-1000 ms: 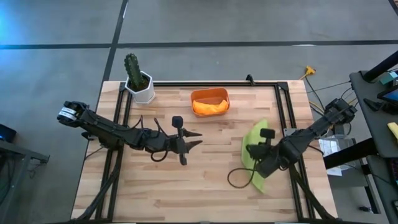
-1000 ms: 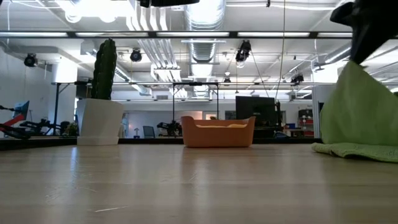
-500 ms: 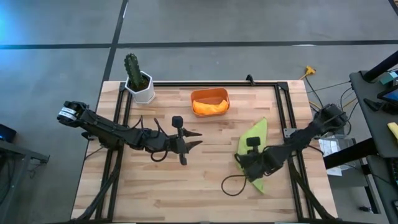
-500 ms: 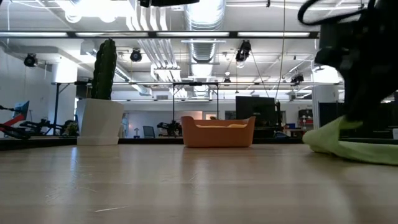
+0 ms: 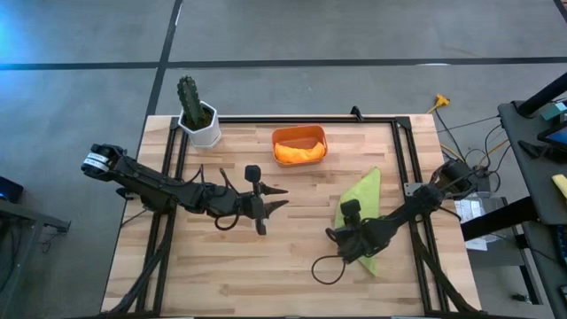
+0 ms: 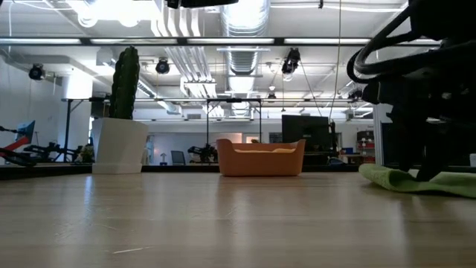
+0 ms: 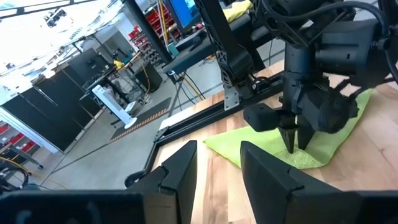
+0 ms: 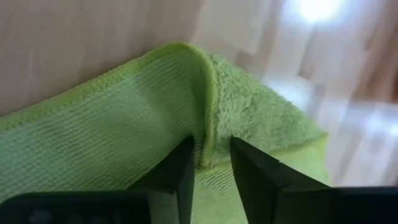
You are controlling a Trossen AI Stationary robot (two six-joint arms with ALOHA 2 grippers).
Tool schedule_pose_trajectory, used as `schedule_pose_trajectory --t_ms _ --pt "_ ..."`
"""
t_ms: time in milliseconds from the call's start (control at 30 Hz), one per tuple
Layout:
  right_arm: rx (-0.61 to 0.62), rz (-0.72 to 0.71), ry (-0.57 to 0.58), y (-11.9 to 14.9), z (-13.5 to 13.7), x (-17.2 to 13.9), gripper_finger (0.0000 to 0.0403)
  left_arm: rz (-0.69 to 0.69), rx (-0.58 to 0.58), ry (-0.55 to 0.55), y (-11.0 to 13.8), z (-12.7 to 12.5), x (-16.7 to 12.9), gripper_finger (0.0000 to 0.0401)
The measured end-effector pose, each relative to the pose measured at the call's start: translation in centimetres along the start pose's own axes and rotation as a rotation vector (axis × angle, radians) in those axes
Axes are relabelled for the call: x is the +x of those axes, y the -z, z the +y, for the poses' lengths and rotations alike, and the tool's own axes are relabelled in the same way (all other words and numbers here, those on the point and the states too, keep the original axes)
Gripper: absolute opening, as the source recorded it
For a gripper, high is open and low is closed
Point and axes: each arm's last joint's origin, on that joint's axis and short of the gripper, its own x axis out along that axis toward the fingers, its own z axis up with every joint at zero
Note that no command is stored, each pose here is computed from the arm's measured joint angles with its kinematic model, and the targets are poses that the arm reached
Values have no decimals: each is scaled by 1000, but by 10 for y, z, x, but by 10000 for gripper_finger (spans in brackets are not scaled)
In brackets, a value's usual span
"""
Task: Roll microfiber towels into tight, uniform cylinder then place into a basket
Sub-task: Fold the green microfiber cloth
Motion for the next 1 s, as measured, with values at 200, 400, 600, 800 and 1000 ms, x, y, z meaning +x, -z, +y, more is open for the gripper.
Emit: schedule_pose_trajectory --t_ms 200,400,600,800,1000 --pt "27 -55 46 0 -6 -9 125 5 2 2 0 0 0 108" --pt "67 -45 47 6 -4 -3 132 5 1 2 0 0 0 108" --pt "96 -44 44 10 -3 1 132 5 1 3 0 0 0 108" --pt "156 -84 30 7 1 -2 133 5 1 3 0 0 0 108" --pt "176 -104 90 7 0 -1 128 6 3 1 1 0 0 108"
